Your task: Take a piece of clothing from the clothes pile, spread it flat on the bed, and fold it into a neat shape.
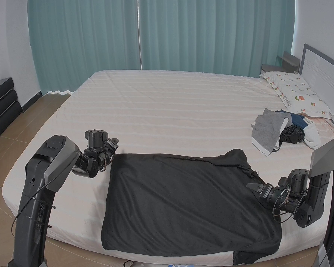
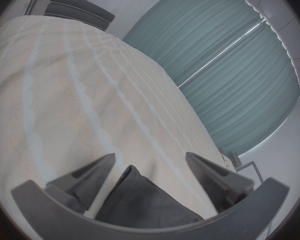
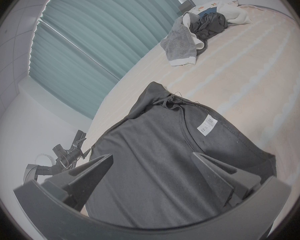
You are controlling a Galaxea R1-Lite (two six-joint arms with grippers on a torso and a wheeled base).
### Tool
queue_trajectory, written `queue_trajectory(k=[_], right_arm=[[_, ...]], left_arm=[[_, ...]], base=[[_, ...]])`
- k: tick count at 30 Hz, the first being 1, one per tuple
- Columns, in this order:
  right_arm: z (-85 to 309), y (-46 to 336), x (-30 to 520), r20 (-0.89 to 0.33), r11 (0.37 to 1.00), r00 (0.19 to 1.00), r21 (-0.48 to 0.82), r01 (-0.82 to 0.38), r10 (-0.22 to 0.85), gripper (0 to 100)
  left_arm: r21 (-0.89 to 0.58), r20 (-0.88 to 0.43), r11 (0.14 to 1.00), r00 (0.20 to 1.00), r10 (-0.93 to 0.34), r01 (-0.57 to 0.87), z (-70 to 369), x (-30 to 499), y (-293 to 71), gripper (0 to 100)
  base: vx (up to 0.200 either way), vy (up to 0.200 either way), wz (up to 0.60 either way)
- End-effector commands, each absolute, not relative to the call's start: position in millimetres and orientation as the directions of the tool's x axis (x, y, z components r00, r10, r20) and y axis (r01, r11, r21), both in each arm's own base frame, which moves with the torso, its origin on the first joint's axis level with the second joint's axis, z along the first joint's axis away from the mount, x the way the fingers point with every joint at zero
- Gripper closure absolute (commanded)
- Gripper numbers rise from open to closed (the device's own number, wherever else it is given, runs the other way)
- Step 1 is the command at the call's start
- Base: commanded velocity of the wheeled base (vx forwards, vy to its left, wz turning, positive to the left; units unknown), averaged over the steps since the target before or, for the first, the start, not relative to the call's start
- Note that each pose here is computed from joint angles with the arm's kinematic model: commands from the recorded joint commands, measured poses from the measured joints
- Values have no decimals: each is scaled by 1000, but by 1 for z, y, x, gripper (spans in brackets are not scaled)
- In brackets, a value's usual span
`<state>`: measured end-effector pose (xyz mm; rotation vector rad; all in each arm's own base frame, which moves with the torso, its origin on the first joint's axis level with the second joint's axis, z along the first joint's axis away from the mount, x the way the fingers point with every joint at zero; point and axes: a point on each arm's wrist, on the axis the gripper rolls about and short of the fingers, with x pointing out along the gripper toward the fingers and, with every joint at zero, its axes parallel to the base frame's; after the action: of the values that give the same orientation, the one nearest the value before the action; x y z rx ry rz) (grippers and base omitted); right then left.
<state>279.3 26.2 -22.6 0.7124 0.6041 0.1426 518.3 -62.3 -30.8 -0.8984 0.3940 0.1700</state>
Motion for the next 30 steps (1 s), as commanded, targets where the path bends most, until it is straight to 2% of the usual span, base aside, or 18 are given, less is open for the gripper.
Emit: queue_trajectory(k=[1,2,3,8,13,17,22,26,30], right_arm=[[-17,26,288,-430,751,844,659,51,320,0],[-17,26,288,-430,751,844,659,51,320,0],[-13,25,298,-402,751,860,660,35,314,0],[0,24,322,-364,754,879,657,10,307,0],[19,27,363,-457,767,847,635,97,272,0],[7,35,384,-518,805,829,573,156,208,0],[-3,43,400,-515,859,834,500,106,197,0],[2,55,417,-488,873,850,482,73,199,0],[7,65,417,-513,874,830,482,66,220,0]], left_arm=[[-719,-398,618,917,7,-317,-30,517,-62,0],[-719,-398,618,917,7,-317,-30,517,-62,0],[-719,-392,600,918,67,-351,-30,514,-59,0],[-750,-402,551,914,58,-365,-14,499,-57,0],[-799,-463,474,881,-94,-370,5,464,-54,0],[-819,-445,466,883,-147,-335,4,453,-52,0],[-827,-416,472,897,-149,-305,3,454,-53,0],[-825,-422,472,895,-148,-310,2,453,-53,0],[-823,-424,474,893,-148,-312,0,453,-53,0]], base=[[0,0,0],[0,0,0],[0,0,0],[0,0,0],[0,0,0],[0,0,0],[0,0,0],[0,0,0],[0,0,0]])
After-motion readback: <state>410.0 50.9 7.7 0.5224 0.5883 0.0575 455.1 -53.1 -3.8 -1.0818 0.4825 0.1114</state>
